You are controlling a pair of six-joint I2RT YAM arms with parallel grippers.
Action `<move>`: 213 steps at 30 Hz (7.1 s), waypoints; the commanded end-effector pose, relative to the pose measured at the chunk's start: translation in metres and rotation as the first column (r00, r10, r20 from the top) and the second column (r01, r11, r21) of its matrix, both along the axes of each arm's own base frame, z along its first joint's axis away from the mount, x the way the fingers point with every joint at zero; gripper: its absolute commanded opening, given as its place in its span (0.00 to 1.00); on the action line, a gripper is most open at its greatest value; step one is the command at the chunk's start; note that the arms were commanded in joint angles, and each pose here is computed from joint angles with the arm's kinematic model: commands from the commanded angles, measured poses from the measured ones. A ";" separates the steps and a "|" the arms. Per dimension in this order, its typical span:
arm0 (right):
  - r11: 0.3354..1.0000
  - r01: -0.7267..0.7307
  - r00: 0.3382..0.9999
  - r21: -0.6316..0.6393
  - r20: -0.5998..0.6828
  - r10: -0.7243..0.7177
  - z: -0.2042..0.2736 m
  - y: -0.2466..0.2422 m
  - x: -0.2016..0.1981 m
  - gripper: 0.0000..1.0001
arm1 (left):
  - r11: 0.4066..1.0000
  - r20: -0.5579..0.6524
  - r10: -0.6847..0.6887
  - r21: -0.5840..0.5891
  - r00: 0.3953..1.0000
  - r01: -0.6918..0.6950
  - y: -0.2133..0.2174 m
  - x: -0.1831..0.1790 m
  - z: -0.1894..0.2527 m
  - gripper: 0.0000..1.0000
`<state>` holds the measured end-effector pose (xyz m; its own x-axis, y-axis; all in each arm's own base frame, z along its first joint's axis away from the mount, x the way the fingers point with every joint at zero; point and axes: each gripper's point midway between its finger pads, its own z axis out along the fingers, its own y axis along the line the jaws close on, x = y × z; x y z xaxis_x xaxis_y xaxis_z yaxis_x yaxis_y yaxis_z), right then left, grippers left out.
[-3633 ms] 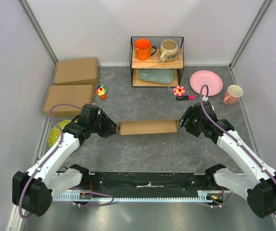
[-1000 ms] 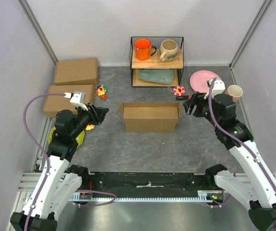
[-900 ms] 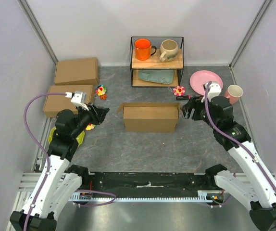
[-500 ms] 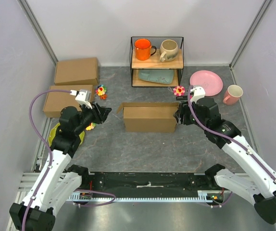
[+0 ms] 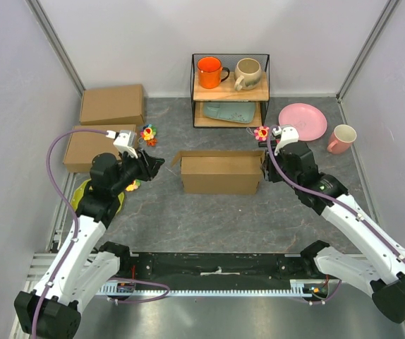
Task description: Fold the paper box
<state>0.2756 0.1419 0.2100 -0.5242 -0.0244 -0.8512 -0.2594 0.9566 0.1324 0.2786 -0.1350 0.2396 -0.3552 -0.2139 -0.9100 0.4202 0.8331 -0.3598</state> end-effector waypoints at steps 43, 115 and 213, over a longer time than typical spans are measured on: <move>1.000 0.009 0.997 -0.002 0.078 -0.008 0.021 0.005 0.014 0.13 | 0.992 0.030 -0.122 0.048 0.992 0.121 -0.028 0.022 0.011 0.40; 1.000 -0.021 0.998 0.019 0.051 0.020 0.017 0.014 0.010 0.13 | 0.979 -0.061 -0.206 -0.001 0.977 0.206 -0.058 0.005 0.017 0.05; 0.999 -0.048 0.998 -0.002 0.030 0.048 0.005 0.019 0.005 0.10 | 0.948 0.116 -0.217 0.264 0.969 0.180 -0.071 0.012 0.012 0.02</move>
<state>0.2788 0.1493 0.2032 -0.5237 -0.0641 -0.8495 -0.2712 0.9578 0.0949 0.2862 -0.1968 0.2176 -0.3354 0.0749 -0.9391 0.5610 0.8167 -0.1352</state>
